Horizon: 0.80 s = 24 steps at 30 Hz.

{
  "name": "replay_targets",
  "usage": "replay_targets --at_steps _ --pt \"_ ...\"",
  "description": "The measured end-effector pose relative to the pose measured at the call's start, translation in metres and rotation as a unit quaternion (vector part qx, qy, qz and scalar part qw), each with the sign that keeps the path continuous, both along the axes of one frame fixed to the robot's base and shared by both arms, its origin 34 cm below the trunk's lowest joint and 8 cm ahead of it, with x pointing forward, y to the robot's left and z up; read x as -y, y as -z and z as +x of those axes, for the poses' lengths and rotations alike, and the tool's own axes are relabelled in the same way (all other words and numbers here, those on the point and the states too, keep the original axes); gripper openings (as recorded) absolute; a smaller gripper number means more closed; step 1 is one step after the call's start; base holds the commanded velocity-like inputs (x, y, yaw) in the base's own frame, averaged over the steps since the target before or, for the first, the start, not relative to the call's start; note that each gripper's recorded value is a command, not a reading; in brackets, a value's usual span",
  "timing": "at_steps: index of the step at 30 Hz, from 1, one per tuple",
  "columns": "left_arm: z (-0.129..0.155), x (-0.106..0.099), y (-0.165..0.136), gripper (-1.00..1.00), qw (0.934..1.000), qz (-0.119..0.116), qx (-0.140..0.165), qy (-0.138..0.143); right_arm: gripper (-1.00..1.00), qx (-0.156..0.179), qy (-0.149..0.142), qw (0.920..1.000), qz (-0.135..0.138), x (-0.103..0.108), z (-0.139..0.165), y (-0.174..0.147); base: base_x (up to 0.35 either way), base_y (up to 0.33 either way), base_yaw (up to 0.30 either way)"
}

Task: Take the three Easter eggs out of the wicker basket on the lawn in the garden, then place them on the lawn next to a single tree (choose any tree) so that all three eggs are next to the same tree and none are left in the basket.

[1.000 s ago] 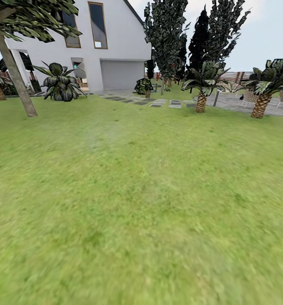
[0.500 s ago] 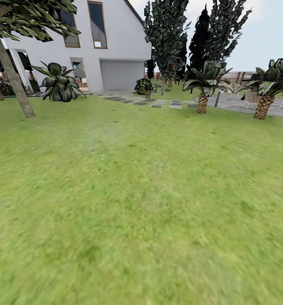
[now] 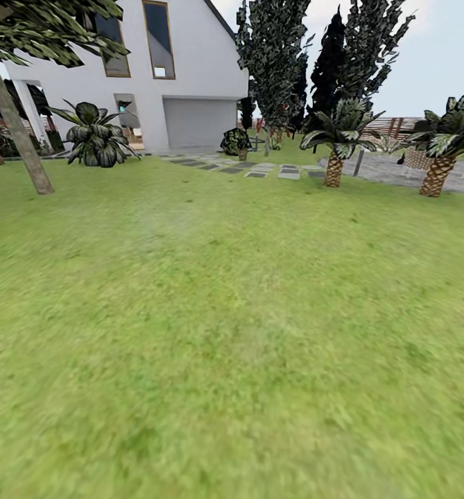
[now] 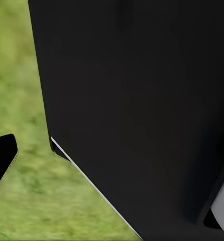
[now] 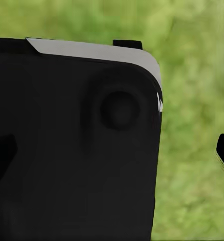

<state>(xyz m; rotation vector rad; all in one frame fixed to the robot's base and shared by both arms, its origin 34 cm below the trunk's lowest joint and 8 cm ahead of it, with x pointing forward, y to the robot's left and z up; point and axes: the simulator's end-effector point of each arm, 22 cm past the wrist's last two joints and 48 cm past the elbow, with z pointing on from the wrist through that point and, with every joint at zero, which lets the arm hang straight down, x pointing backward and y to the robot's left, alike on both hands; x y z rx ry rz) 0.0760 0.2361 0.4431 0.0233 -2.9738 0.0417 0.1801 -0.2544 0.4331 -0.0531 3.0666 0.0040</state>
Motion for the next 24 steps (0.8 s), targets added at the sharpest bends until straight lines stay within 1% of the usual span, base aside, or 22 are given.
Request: replay_targets --at_steps 24 --pt "0.0000 0.0000 0.0000 1.00 1.0000 0.000 0.000 0.000 1.00 0.000 0.000 1.0000 0.000 -0.0001 0.0000 0.0000 0.325 0.000 0.000"
